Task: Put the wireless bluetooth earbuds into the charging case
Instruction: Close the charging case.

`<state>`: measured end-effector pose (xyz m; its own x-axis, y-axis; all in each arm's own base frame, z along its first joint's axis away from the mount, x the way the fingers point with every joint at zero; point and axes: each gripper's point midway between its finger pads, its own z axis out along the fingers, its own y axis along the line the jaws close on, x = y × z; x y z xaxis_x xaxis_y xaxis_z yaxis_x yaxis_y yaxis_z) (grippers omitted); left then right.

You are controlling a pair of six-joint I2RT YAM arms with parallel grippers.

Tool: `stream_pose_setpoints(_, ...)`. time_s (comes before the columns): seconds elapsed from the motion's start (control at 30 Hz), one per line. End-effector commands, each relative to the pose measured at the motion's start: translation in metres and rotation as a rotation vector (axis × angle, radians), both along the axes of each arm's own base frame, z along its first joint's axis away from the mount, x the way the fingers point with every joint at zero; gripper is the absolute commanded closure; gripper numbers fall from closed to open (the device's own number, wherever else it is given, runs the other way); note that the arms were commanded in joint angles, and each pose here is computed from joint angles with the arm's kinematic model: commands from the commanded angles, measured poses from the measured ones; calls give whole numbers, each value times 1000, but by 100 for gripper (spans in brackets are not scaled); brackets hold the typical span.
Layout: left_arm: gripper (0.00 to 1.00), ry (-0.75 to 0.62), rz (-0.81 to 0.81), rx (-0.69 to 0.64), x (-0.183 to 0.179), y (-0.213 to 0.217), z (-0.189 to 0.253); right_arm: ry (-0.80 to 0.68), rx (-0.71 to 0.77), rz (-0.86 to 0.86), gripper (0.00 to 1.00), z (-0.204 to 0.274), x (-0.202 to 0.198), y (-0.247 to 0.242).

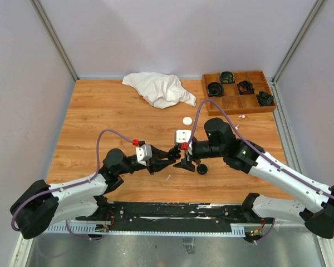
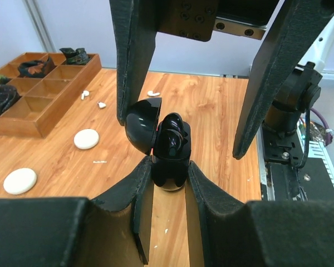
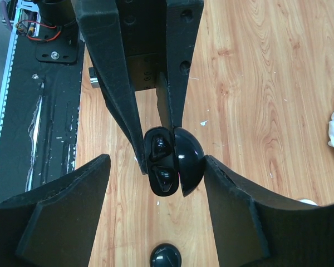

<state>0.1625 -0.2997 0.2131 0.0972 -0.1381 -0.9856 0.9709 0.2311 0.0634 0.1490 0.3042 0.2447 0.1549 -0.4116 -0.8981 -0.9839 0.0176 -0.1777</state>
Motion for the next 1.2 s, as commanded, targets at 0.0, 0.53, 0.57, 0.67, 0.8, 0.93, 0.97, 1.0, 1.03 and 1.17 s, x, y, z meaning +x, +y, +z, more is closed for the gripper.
stream_pose_setpoints(0.0,100,2,51,-49,13,-3,17,-5,11,28,32,12,-3,-2)
stream_pose_setpoints(0.53,97,359,66,4,24,-19,-20,-93,-13,-372,28,3,48,-39)
stream_pose_setpoints(0.57,97,421,75,18,25,-20,-28,-98,-3,-425,27,4,55,-44)
stream_pose_setpoints(0.67,94,599,88,61,27,-27,-47,-84,15,-557,26,-2,67,-56)
stream_pose_setpoints(0.8,91,826,80,106,21,-34,-75,-54,7,-704,25,-19,77,-73)
stream_pose_setpoints(0.93,87,1008,80,124,16,-40,-96,-36,-2,-836,24,-33,83,-93)
stream_pose_setpoints(0.97,86,1047,85,134,16,-41,-102,-33,0,-865,24,-36,84,-98)
stream_pose_setpoints(1.0,85,1080,88,142,16,-43,-107,-32,4,-895,24,-39,84,-103)
stream_pose_setpoints(1.03,85,1109,90,151,15,-44,-113,-33,20,-919,23,-38,85,-107)
stream_pose_setpoints(1.17,82,1220,103,196,15,-51,-136,-35,46,-990,23,-43,86,-121)
